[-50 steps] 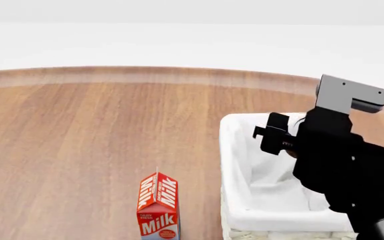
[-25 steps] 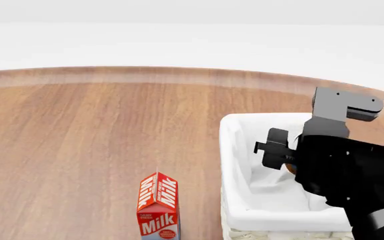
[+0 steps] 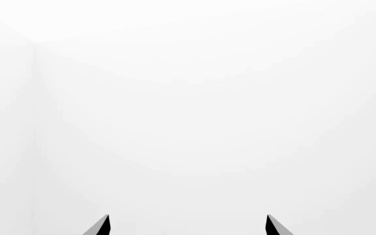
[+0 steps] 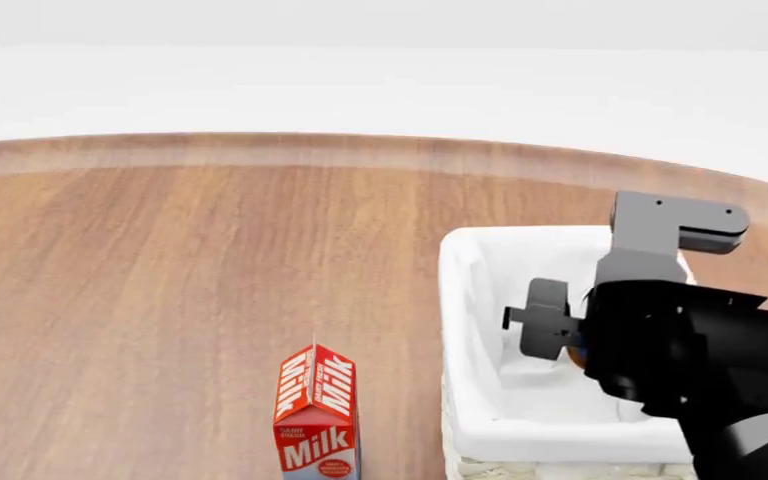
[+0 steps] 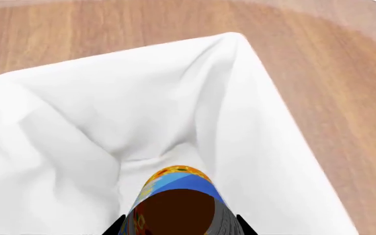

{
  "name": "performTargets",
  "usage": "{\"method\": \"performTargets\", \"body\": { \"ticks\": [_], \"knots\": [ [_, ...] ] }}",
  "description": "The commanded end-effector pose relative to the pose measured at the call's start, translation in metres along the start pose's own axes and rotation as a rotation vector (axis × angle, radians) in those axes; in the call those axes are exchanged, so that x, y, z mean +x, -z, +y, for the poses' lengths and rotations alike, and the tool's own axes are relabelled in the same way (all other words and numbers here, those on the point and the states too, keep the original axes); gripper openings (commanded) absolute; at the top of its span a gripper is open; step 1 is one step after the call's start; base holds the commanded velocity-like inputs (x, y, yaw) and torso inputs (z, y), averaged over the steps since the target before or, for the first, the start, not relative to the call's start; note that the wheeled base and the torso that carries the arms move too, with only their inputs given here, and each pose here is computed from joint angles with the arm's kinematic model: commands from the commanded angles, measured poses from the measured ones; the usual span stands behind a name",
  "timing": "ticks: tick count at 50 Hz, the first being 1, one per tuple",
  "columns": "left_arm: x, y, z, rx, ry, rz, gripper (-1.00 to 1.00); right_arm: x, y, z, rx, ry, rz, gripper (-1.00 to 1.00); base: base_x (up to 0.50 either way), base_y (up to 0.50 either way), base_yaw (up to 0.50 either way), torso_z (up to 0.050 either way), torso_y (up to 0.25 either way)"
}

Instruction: Pick up the alphabet soup and the tomato sauce, and put them in the basket.

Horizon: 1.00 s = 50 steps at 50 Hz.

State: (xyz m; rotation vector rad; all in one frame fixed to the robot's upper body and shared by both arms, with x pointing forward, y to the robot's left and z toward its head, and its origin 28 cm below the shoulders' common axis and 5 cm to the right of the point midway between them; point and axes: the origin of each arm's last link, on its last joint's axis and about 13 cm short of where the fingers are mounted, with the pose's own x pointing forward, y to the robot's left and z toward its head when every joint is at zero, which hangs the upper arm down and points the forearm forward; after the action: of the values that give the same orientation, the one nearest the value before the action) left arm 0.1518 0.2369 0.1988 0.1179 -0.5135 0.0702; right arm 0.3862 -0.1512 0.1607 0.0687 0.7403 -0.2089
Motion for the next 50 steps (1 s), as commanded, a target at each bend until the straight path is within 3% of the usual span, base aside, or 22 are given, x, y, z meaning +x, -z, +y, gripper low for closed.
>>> {"method": "performTargets", "body": {
  "ticks": [1,16,17,32,50],
  "knots": [
    [0.0,0.0,0.0,0.001,-0.001,0.001,1.0,0.0,-0.001,0.001,-0.038,-0.002,-0.018,-1.0,0.0,0.0,0.0,0.0,0.0],
    [0.0,0.0,0.0,0.001,0.0,0.001,1.0,0.001,-0.001,0.001,-0.039,0.012,-0.02,-1.0,0.0,0.0,0.0,0.0,0.0],
    [0.0,0.0,0.0,0.0,0.0,0.001,1.0,0.002,0.0,0.001,-0.041,0.019,-0.01,1.0,0.0,0.0,0.0,0.0,0.0],
    [-0.001,-0.001,0.0,-0.001,0.0,0.001,1.0,-0.005,-0.006,0.002,-0.047,0.006,-0.03,1.0,0.0,0.0,0.0,0.0,0.001],
    [0.0,0.0,-0.001,-0.002,0.005,0.002,1.0,-0.064,-0.06,-0.007,-0.095,-0.03,-0.185,1.0,0.0,0.0,0.0,0.0,0.0]
  ]
}}
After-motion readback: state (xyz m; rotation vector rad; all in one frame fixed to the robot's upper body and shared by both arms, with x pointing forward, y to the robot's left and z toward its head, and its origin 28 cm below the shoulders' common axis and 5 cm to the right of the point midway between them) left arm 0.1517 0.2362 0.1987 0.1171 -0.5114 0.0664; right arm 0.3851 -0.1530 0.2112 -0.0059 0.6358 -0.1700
